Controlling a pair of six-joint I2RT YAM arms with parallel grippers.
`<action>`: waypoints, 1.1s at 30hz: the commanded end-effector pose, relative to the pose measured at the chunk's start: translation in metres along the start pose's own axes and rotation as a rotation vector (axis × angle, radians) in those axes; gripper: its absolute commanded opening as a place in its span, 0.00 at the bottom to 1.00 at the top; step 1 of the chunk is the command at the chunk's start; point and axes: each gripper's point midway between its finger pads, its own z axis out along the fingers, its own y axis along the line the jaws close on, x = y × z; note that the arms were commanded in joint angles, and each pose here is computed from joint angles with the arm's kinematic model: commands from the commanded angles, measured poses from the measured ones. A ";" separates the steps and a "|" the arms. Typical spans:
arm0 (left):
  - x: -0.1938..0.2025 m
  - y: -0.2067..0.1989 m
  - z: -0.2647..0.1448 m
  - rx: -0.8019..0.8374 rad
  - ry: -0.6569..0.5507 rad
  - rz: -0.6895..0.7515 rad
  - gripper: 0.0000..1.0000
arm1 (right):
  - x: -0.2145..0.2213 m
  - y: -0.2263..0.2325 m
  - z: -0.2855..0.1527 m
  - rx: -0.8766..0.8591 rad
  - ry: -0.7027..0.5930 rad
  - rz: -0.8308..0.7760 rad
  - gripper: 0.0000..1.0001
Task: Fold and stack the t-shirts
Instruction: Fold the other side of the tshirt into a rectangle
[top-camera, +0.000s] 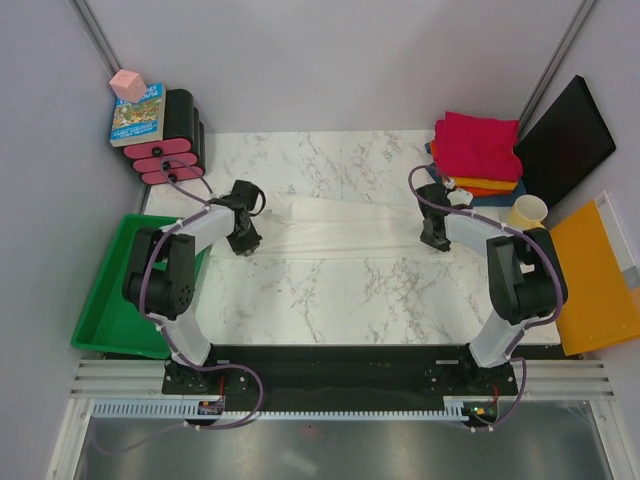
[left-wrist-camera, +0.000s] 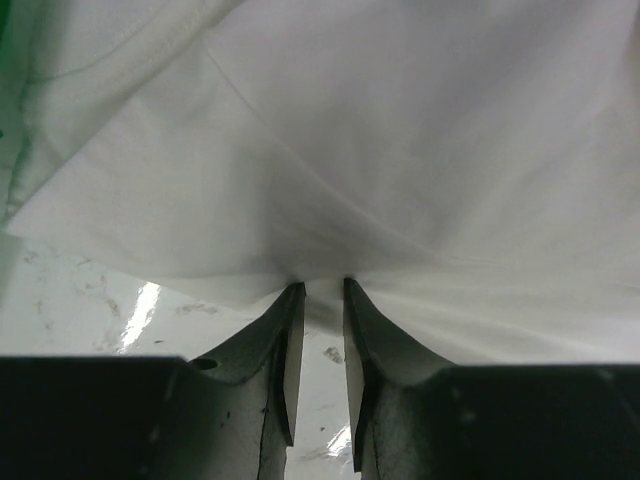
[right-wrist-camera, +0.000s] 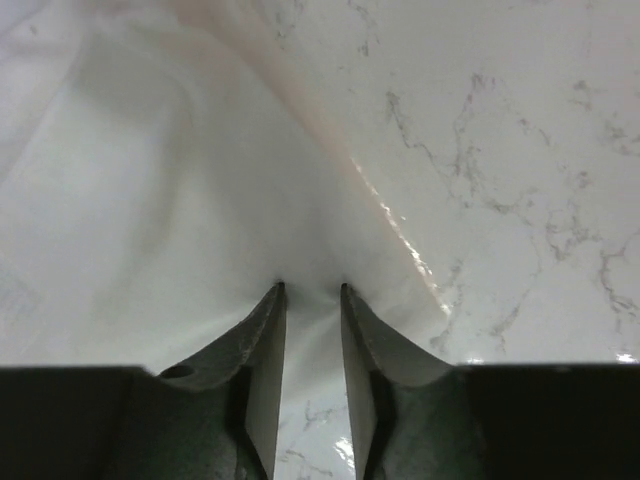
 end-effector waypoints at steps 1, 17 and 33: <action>0.009 0.030 -0.021 -0.060 0.012 -0.021 0.30 | -0.024 -0.010 -0.025 0.005 -0.062 -0.022 0.41; -0.025 -0.046 -0.053 0.223 -0.155 0.106 0.43 | 0.003 0.144 -0.138 -0.583 -0.108 -0.334 0.50; -0.097 -0.131 -0.027 0.275 -0.219 0.129 0.38 | 0.021 0.129 -0.154 -0.617 -0.112 -0.354 0.50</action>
